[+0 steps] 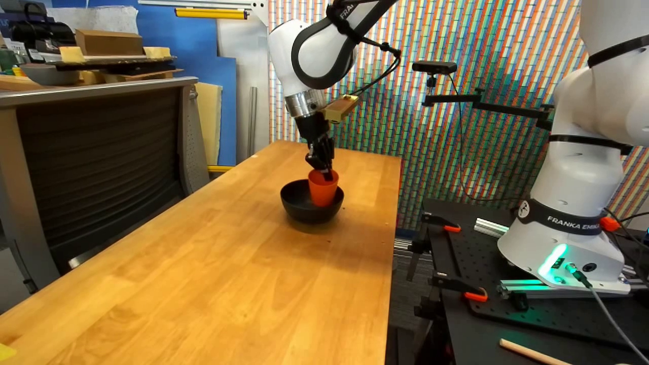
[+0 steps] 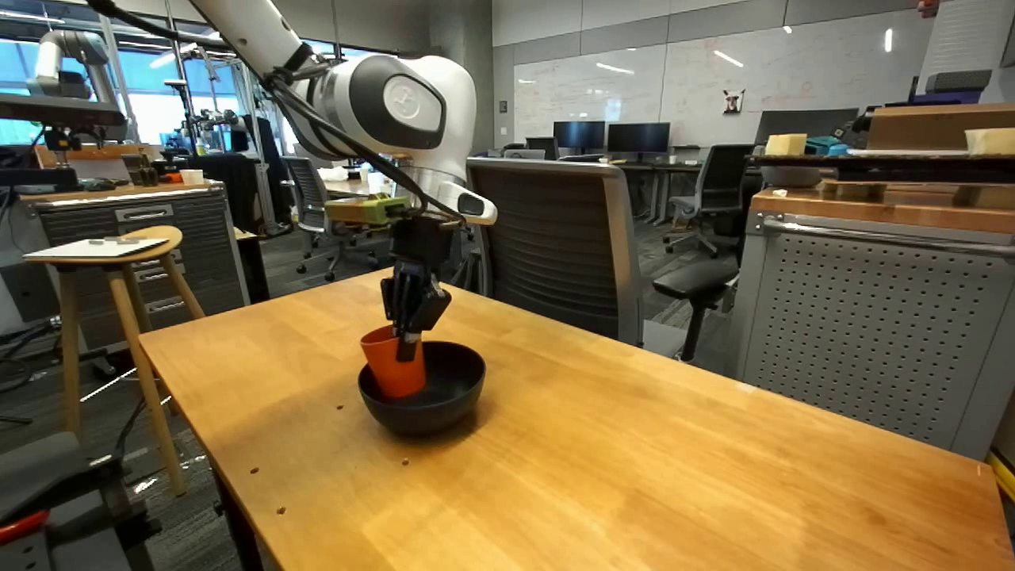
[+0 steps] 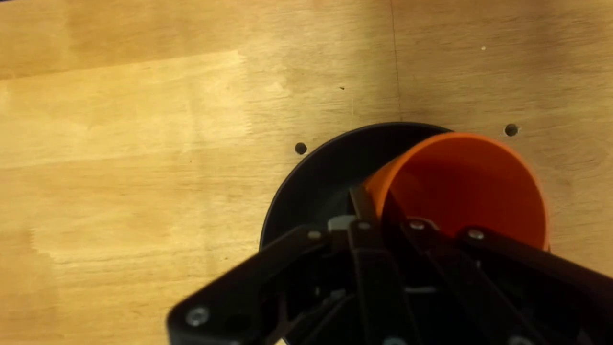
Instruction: Take the orange cup and place it in the black bowl
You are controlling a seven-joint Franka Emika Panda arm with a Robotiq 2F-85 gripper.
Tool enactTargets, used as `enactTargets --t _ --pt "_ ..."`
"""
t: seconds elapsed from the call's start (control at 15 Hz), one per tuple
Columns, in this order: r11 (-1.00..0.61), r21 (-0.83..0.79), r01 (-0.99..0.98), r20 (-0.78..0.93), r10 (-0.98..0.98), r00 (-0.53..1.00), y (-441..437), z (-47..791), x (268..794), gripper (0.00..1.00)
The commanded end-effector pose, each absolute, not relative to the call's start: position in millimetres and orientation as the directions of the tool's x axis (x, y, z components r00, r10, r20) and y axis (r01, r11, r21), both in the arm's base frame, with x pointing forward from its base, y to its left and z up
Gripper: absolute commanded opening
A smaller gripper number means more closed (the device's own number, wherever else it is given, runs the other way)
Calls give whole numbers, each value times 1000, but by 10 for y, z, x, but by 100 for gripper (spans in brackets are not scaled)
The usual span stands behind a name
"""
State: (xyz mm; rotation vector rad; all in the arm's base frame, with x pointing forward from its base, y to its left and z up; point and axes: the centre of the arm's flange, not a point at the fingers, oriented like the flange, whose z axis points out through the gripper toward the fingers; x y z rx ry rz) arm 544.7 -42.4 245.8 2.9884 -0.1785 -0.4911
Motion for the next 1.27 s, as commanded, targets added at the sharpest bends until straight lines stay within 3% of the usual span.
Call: enactTargets --t 0.0,0.07,0.13,0.6,1.0,1.07,1.2 --pt "-993 81 -87 -308 -107 945 -553 2350 5687 21" --pt "-994 68 -84 -314 -101 944 -575 2327 5714 37" --pt "-995 59 -81 -315 -95 944 -590 2316 5736 46" --pt "-999 43 -16 -257 -27 966 -434 3012 5633 100" --pt "-975 4 222 -299 211 931 284 3979 5204 100" --pt "-989 32 143 -281 129 951 130 3692 5459 100" --pt "-987 34 160 -271 145 952 242 3830 5400 100"
